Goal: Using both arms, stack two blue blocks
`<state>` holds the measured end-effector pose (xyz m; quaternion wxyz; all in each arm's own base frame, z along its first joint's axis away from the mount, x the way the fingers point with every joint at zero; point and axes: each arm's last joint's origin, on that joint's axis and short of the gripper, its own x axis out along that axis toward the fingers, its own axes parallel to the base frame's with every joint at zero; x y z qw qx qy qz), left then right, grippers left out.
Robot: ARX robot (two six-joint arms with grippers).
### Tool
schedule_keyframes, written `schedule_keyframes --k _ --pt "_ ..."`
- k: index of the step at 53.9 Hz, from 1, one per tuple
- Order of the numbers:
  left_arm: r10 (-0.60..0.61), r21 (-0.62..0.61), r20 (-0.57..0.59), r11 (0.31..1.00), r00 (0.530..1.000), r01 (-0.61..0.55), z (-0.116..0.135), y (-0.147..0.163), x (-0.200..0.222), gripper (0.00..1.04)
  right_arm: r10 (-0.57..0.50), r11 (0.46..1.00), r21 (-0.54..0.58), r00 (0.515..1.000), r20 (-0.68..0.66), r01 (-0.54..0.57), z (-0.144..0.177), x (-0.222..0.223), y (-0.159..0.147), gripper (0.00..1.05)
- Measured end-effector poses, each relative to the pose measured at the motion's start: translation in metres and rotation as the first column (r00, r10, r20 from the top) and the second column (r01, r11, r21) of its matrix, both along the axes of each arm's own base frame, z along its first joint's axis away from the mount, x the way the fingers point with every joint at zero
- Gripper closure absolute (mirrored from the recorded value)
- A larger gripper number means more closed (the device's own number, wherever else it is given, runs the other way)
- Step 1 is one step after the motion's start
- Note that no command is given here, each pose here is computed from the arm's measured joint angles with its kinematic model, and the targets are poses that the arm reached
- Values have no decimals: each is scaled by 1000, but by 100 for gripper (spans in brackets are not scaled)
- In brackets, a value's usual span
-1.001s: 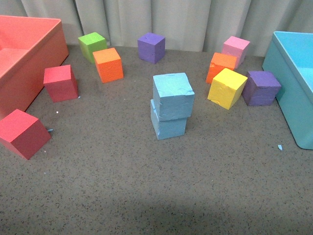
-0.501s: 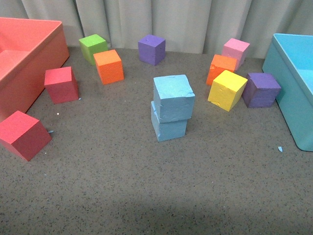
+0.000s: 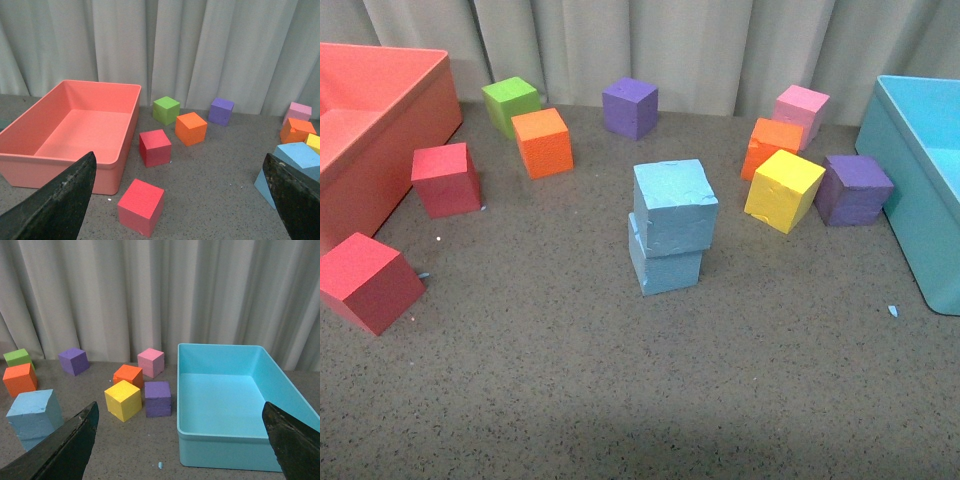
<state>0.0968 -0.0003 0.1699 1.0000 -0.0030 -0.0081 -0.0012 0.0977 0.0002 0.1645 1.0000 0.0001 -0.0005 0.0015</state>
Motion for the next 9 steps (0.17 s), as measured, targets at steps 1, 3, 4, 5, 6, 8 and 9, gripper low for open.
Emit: schedule_keyframes --k 1,3,4,5,6,8,9 --pt "0 0 0 1000 1000 0 0 0 0 7 0 1000 0 1000 0 0 0 0 0 9" --pt "0 0 0 1000 1000 0 0 0 0 7 0 1000 0 1000 0 0 0 0 0 9" --pt "0 0 0 1000 1000 0 0 0 0 7 0 1000 0 1000 0 0 0 0 0 9" --pt "0 0 0 1000 1000 0 0 0 0 7 0 1000 0 1000 0 0 0 0 0 9" --pt "0 0 0 1000 1000 0 0 0 0 7 0 1000 0 1000 0 0 0 0 0 9" --pt "0 0 0 1000 1000 0 0 0 0 7 0 1000 0 1000 0 0 0 0 0 9" --pt "0 0 0 1000 1000 0 0 0 0 7 0 1000 0 1000 0 0 0 0 0 9"
